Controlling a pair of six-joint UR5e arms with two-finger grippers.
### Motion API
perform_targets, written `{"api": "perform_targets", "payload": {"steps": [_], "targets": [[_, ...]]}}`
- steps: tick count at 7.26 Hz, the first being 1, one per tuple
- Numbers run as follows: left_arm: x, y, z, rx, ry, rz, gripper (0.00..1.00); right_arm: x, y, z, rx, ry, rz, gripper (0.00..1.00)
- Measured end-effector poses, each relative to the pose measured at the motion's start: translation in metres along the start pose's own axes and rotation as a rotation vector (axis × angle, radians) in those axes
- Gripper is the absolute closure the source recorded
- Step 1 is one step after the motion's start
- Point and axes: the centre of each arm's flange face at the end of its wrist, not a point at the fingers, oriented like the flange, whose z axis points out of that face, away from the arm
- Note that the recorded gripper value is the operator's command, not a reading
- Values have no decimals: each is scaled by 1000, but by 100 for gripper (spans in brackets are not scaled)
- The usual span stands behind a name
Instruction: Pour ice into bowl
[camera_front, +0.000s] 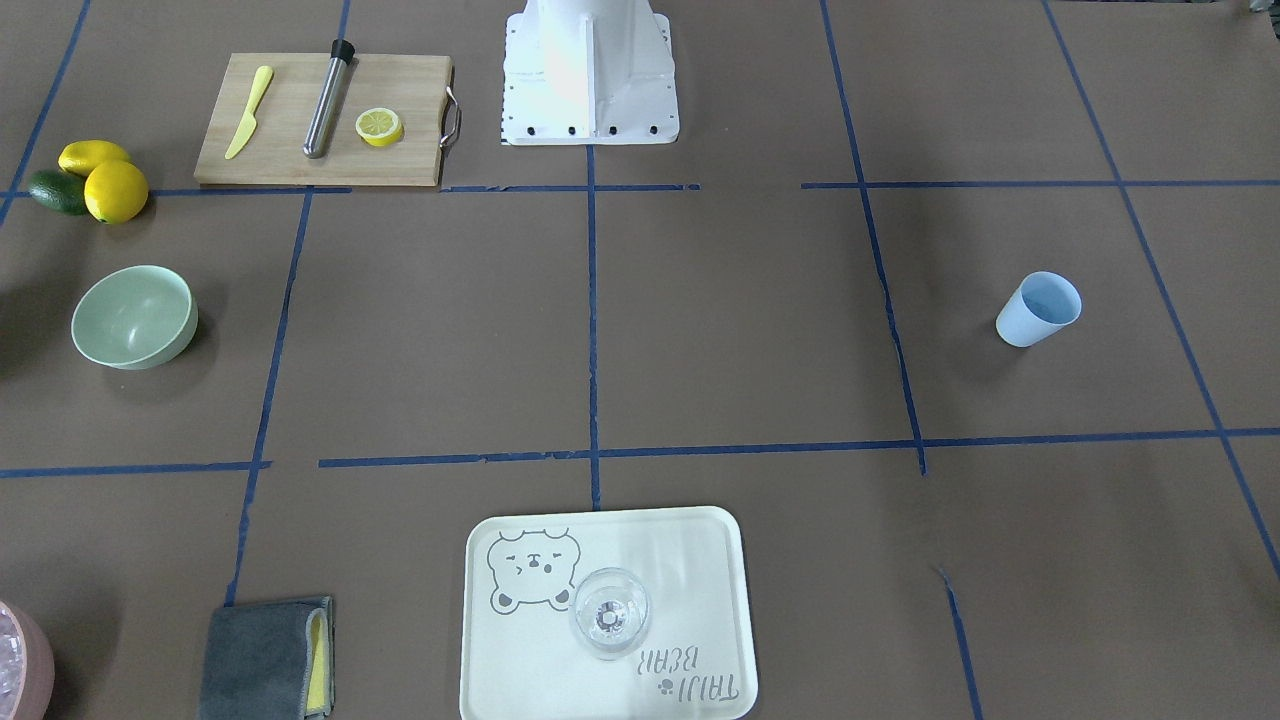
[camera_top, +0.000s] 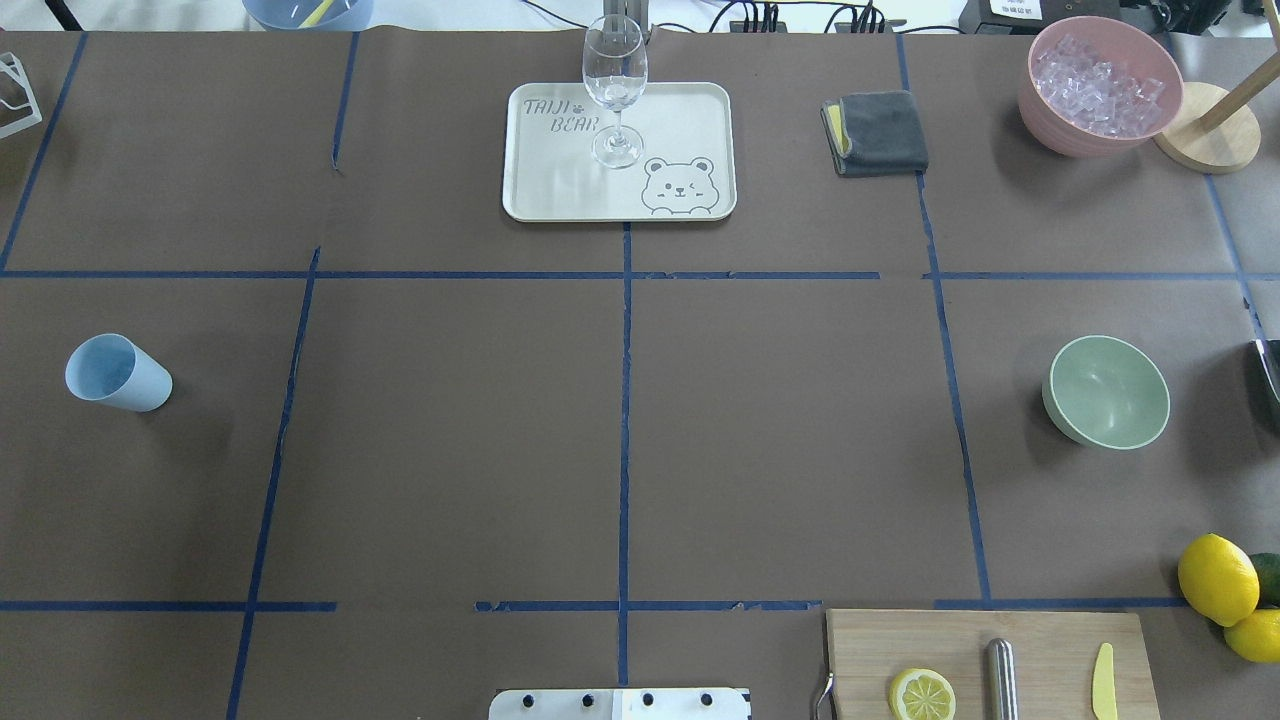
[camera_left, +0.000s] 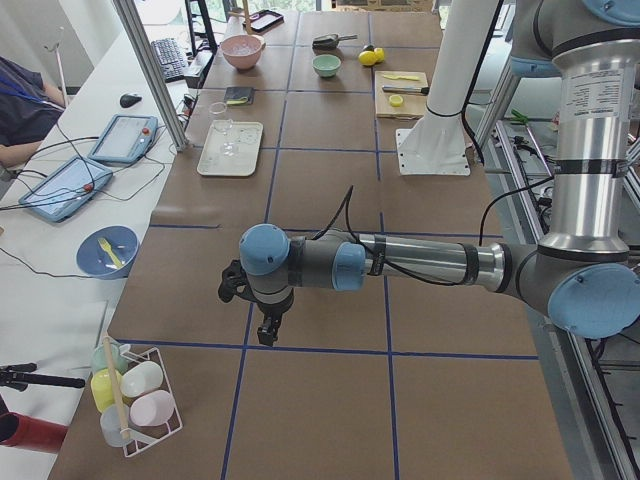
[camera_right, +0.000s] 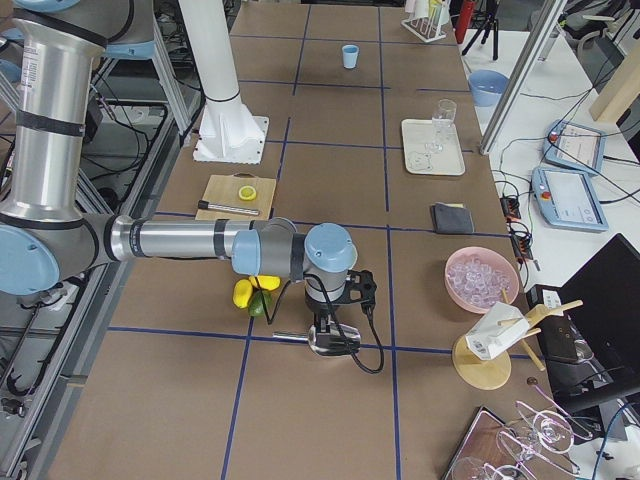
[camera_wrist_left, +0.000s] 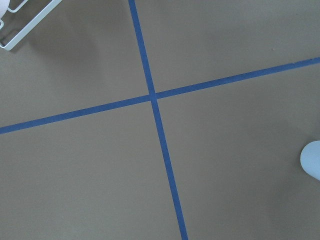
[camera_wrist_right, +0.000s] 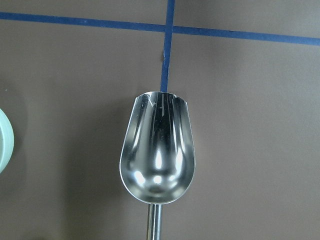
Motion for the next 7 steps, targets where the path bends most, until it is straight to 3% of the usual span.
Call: {"api": "perform_targets", "payload": {"steps": [4,7], "targets": [[3,-1,-2,6,2,1,0,-8,-5,-10,21,7,-17,0],[2,-1,-1,4,0,1,0,-42,-30,-49,107,14,-85,0]]}}
